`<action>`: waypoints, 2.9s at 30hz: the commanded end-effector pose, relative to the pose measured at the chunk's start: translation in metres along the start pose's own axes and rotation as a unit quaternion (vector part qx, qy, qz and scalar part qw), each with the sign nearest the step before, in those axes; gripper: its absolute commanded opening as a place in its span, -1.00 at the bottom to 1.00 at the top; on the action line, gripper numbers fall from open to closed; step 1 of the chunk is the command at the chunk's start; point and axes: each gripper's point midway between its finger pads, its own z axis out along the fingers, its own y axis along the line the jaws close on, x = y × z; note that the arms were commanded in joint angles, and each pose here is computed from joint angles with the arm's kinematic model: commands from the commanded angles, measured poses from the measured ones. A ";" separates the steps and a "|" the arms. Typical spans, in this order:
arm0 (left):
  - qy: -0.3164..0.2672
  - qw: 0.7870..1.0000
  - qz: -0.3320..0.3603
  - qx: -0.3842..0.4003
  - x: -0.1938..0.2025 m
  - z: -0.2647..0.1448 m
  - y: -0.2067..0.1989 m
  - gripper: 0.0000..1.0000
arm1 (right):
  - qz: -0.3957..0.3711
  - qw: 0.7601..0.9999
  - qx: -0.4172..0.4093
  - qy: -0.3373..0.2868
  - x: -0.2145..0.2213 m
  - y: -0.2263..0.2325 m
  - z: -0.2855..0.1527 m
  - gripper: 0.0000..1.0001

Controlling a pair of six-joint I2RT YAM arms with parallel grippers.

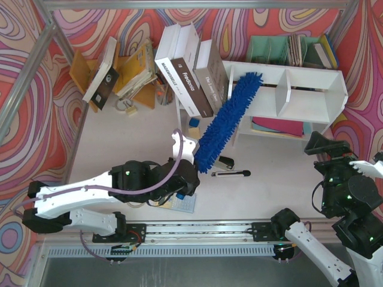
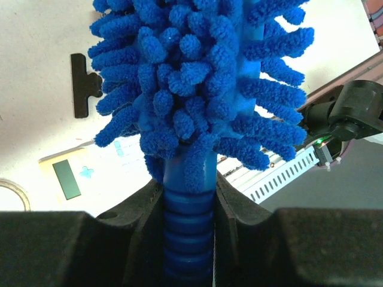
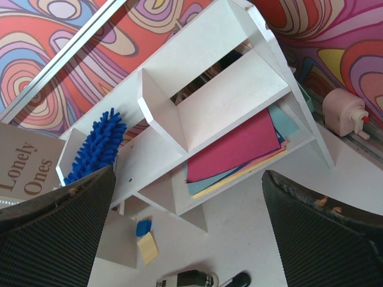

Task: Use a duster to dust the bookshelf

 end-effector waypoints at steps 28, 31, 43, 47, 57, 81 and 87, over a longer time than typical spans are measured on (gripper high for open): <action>0.050 0.993 0.109 0.018 0.002 0.051 -0.052 -1.00 | 0.011 1.000 0.003 0.008 0.002 -0.002 -0.002 0.95; 0.067 0.991 0.112 0.040 0.008 0.044 -0.056 -1.00 | 0.011 1.000 0.004 0.008 0.002 -0.002 -0.002 0.95; 0.107 0.987 0.103 0.055 0.033 -0.010 -0.026 -1.00 | 0.005 1.000 0.006 0.011 0.009 0.001 0.003 0.95; 0.117 0.986 0.095 0.076 0.039 -0.026 -0.020 -1.00 | 0.006 1.000 0.007 0.010 0.008 0.002 0.004 0.95; 0.085 0.992 0.097 0.013 0.031 -0.011 -0.003 -1.00 | 0.007 1.000 0.007 0.012 0.010 0.000 0.003 0.95; 0.063 0.993 0.088 -0.056 -0.030 0.068 -0.005 -1.00 | 0.006 1.000 0.019 0.010 0.013 -0.011 0.000 0.95; 0.052 0.990 0.088 -0.098 -0.039 0.062 0.011 -1.00 | 0.003 1.000 0.021 0.012 0.015 -0.013 0.000 0.95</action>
